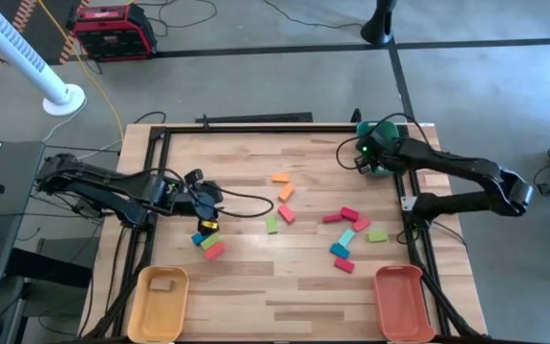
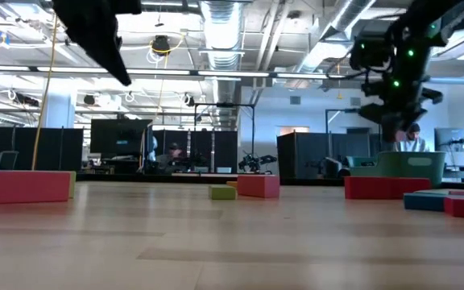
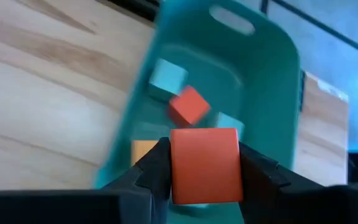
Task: Sort blocks by size
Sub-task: Put the orange square block into the green bin, then put the blue thick rectangle block into the yellow bin
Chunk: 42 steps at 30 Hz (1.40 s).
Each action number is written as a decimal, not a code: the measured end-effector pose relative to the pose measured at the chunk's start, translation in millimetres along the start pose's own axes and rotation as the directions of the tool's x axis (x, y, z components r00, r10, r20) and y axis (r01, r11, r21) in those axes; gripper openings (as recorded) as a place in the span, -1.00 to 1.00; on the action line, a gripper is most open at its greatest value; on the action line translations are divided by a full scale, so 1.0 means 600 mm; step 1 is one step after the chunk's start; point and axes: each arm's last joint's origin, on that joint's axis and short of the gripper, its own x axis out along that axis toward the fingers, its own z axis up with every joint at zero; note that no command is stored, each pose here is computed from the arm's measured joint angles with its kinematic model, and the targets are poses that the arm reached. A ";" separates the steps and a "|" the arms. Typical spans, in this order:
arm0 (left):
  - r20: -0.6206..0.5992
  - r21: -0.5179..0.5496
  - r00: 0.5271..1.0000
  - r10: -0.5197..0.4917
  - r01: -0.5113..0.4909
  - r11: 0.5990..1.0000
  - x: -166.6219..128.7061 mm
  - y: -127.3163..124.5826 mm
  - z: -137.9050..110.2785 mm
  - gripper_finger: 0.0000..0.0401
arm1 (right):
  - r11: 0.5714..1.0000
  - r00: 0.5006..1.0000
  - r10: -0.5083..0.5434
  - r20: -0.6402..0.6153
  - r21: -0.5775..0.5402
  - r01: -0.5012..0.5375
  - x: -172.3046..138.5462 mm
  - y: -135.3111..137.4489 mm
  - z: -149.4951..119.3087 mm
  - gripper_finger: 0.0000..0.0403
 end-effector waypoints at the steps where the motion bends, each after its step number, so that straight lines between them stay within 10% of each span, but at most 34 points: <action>1: -0.004 0.002 1.000 0.001 -0.001 1.000 0.005 -0.001 -0.004 -0.08 | 1.000 1.000 -0.010 -0.013 0.007 0.011 0.007 -0.004 -0.003 -0.18; 24: 0.037 -0.011 0.993 -0.111 0.111 0.994 0.016 -0.013 -0.001 -0.08 | 0.999 0.997 0.041 0.059 -0.018 -0.040 0.020 -0.010 -0.003 0.21; 42: -0.415 -0.192 0.884 -0.214 0.145 0.971 0.034 -0.029 -0.057 -0.08 | 0.925 0.894 0.360 0.266 -0.227 -0.305 -0.087 0.032 -0.041 0.22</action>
